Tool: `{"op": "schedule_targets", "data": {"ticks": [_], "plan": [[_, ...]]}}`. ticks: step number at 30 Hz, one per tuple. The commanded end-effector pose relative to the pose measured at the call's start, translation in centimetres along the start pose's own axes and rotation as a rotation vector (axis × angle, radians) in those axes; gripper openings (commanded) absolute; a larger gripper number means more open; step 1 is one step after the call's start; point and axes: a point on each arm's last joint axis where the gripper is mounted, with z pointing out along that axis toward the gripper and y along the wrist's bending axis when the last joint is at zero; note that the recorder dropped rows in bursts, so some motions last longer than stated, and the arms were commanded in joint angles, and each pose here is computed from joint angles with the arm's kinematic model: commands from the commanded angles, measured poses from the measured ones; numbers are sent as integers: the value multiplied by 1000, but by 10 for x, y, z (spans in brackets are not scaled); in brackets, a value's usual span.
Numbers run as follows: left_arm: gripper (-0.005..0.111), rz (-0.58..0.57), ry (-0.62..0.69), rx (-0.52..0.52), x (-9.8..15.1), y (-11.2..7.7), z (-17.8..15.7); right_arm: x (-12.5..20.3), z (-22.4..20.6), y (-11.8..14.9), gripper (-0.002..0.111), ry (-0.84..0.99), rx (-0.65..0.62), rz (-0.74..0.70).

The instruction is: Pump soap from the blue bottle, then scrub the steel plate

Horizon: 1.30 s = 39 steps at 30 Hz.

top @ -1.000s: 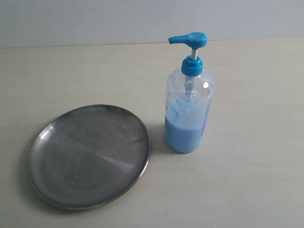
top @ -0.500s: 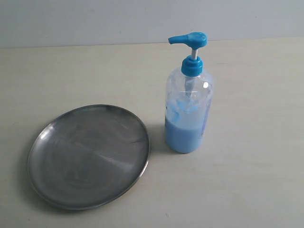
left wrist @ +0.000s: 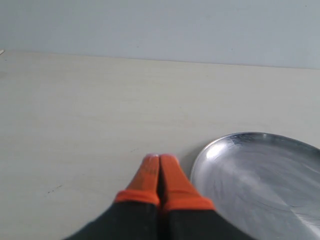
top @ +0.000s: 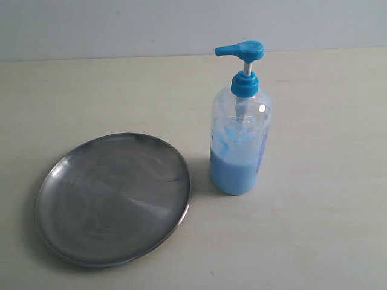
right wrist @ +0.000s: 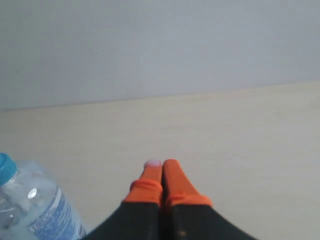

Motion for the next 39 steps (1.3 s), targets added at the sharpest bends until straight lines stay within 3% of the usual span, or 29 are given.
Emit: {"op": "schedule_targets", "data": {"ticks": [1,8,14,17,26,30,39], "plan": [[0,-10,-13,1,0,0,0,2,9,7,0,69,-76,-44],[0,-10,-13,1,0,0,0,14,23,27,0,194,-319,-111],[0,-10,-13,1,0,0,0,17,40,33,0,301,-395,-108],[0,-10,-13,1,0,0,0,27,51,42,0,371,-437,-176],[0,-10,-13,1,0,0,0,37,58,52,0,404,-285,-282],[0,-10,-13,1,0,0,0,41,59,52,0,376,-234,-254],[0,-10,-13,1,0,0,0,56,60,54,0,245,-287,-182]]}}
